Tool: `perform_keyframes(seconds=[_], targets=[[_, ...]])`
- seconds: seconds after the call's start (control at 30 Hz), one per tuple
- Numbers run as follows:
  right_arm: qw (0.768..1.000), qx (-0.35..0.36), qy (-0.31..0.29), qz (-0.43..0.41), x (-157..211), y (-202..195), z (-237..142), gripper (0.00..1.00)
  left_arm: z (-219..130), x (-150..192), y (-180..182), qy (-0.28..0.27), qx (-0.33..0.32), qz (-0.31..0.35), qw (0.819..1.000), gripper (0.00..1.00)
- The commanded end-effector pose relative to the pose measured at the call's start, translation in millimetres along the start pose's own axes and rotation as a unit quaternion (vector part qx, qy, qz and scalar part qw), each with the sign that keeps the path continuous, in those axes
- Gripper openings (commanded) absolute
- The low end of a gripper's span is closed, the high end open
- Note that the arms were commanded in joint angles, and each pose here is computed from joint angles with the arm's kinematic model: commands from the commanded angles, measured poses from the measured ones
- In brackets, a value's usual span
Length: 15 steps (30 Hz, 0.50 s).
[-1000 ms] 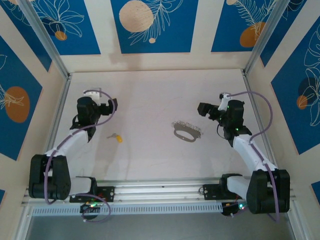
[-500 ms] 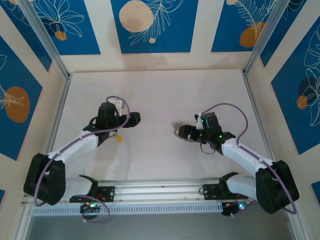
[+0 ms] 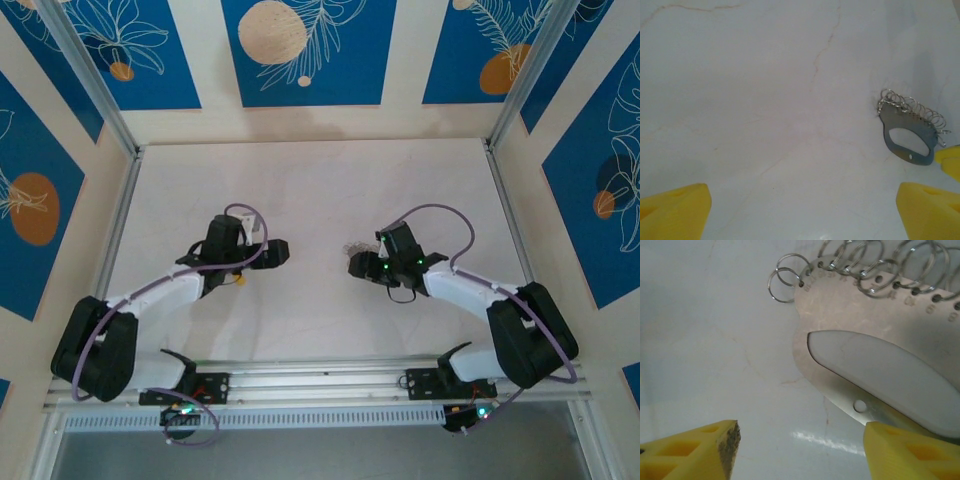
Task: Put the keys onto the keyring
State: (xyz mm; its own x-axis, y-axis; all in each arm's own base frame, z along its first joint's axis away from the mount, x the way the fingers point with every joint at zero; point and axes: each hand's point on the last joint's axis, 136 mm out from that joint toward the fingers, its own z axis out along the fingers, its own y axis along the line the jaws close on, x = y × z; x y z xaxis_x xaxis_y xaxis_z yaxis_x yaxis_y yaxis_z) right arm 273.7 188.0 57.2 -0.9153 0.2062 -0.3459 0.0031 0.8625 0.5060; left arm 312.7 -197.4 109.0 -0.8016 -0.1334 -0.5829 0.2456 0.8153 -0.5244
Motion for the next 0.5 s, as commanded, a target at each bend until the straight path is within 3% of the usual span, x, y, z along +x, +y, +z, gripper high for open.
perform_keyframes(seconds=[0.0, 0.23, 0.47], targets=[[1.0, 0.005, -0.006, 0.002, -10, 8, 5, 0.63, -1, -20, -26, -0.019, 0.049, 0.003, 0.999, 0.95], [1.0, 0.015, 0.01, -0.001, -17, 12, 26, 0.49, 0, -32, -31, -0.019, 0.047, -0.009, 0.999, 0.96], [1.0, 0.014, 0.025, -0.006, -20, 16, 41, 0.45, 0, -34, -34, -0.027, 0.057, -0.023, 0.998, 0.96]])
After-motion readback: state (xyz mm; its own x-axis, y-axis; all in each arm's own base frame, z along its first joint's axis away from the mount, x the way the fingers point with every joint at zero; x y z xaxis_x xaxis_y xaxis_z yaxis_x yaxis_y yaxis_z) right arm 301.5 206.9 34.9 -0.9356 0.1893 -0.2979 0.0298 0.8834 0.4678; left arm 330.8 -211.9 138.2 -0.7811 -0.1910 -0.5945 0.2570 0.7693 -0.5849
